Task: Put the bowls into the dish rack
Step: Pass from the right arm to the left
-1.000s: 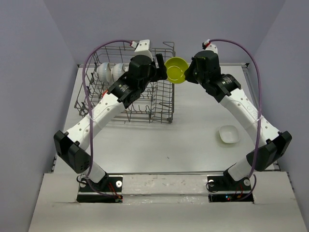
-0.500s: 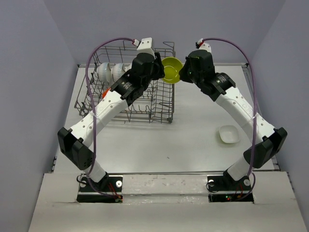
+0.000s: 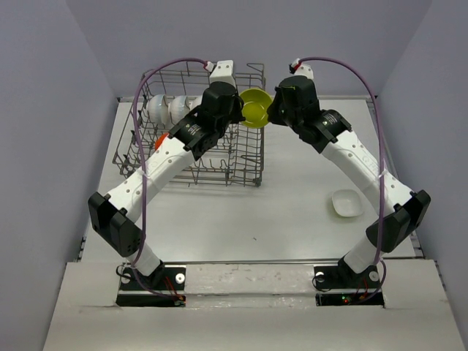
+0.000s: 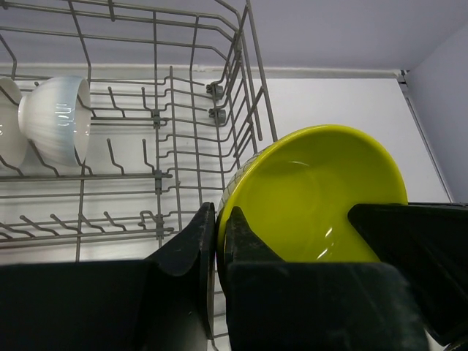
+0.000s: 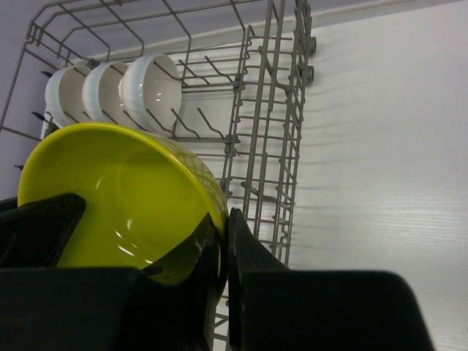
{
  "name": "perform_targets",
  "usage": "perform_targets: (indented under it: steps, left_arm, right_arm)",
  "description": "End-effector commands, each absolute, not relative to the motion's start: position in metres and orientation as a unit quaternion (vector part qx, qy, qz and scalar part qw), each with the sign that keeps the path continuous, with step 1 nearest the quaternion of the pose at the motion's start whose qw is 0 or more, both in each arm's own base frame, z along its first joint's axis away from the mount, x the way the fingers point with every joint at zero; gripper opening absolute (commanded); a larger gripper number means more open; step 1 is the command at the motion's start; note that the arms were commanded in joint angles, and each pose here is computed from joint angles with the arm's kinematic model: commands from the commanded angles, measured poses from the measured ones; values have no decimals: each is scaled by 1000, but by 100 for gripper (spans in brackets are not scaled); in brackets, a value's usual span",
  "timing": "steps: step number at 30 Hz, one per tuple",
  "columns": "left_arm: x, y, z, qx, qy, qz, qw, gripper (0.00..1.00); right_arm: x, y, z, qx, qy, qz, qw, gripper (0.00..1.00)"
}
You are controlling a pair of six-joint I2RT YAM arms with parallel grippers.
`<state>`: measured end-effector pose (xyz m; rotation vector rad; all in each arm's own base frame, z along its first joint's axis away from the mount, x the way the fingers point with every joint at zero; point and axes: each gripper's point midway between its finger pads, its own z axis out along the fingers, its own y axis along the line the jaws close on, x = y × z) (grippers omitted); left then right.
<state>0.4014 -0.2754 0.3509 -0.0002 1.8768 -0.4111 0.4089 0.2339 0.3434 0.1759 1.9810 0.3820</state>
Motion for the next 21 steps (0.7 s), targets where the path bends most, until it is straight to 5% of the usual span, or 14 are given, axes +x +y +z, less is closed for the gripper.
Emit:
perform_targets:
  steps: [1,3,5,9,21]
  left_arm:
    - [394,-273,398,-28,761,-216,611,0]
    - [393,-272,401,-26,760,-214,613,0]
    - [392,-271,403,-24,759,-210,616,0]
    - [391,-268,407,-25,756,-206,621,0]
    - [392,-246,415,-41,751,-168,638,0]
  right_arm:
    - [415,236,374,92,802,182,561,1]
    - [416,237,376,91,802,183,562,4]
    - [417,238,376,90,801,184,562,25]
    - [418,240,377,86,802,186,561,42]
    - [410,215,397,121,783,164,587,58]
